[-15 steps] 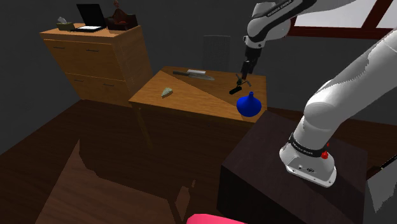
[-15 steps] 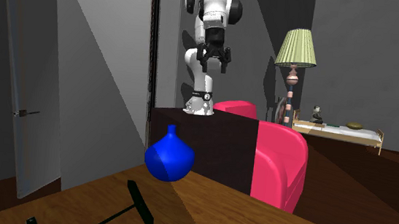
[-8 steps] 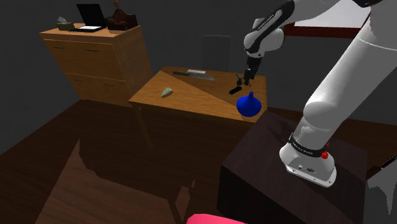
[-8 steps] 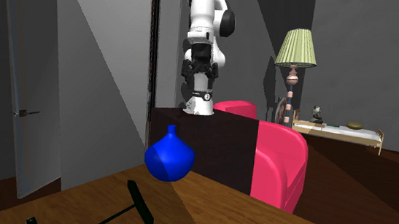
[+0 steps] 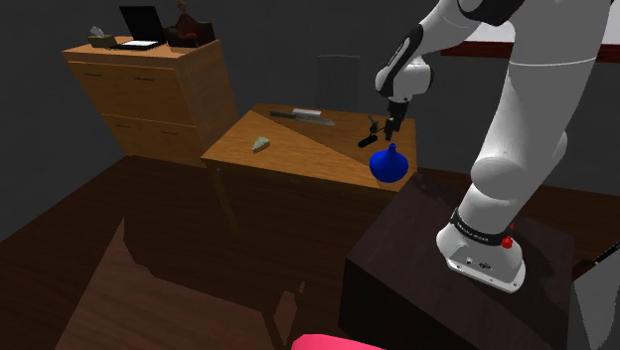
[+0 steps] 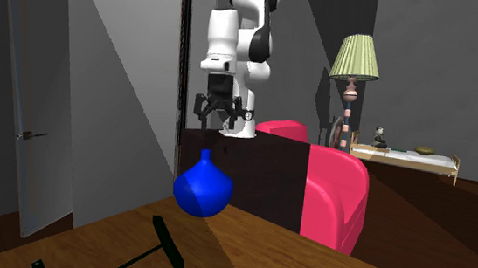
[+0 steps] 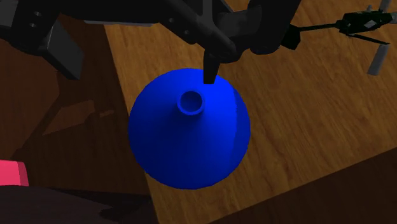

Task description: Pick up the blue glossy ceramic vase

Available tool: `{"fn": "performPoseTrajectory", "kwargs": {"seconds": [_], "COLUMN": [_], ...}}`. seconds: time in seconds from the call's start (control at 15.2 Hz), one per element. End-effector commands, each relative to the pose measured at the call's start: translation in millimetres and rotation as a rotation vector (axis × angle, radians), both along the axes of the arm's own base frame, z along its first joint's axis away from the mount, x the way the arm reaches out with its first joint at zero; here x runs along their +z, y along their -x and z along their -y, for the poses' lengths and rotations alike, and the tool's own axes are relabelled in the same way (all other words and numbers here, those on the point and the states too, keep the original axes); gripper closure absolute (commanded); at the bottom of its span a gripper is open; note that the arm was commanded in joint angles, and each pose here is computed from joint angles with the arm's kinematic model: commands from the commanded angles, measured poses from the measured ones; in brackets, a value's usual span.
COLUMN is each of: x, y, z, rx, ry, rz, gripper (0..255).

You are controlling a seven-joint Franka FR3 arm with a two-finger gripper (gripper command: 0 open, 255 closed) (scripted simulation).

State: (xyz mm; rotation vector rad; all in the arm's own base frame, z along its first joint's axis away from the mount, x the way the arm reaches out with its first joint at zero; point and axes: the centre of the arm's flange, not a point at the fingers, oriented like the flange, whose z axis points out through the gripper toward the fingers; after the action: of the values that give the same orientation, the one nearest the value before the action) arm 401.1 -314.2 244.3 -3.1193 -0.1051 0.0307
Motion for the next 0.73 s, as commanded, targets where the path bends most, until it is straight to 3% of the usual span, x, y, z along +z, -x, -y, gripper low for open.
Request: {"fn": "performPoseTrajectory", "kwargs": {"seconds": [0.0,0.66], "x": [-21.8,-78.6], "y": [-2.5,-4.7], "z": [17.5,33.2], "rx": [0.0,-0.001], "ry": [0.005,0.01], "rz": [-0.009,-0.016], "gripper": [0,0]}}
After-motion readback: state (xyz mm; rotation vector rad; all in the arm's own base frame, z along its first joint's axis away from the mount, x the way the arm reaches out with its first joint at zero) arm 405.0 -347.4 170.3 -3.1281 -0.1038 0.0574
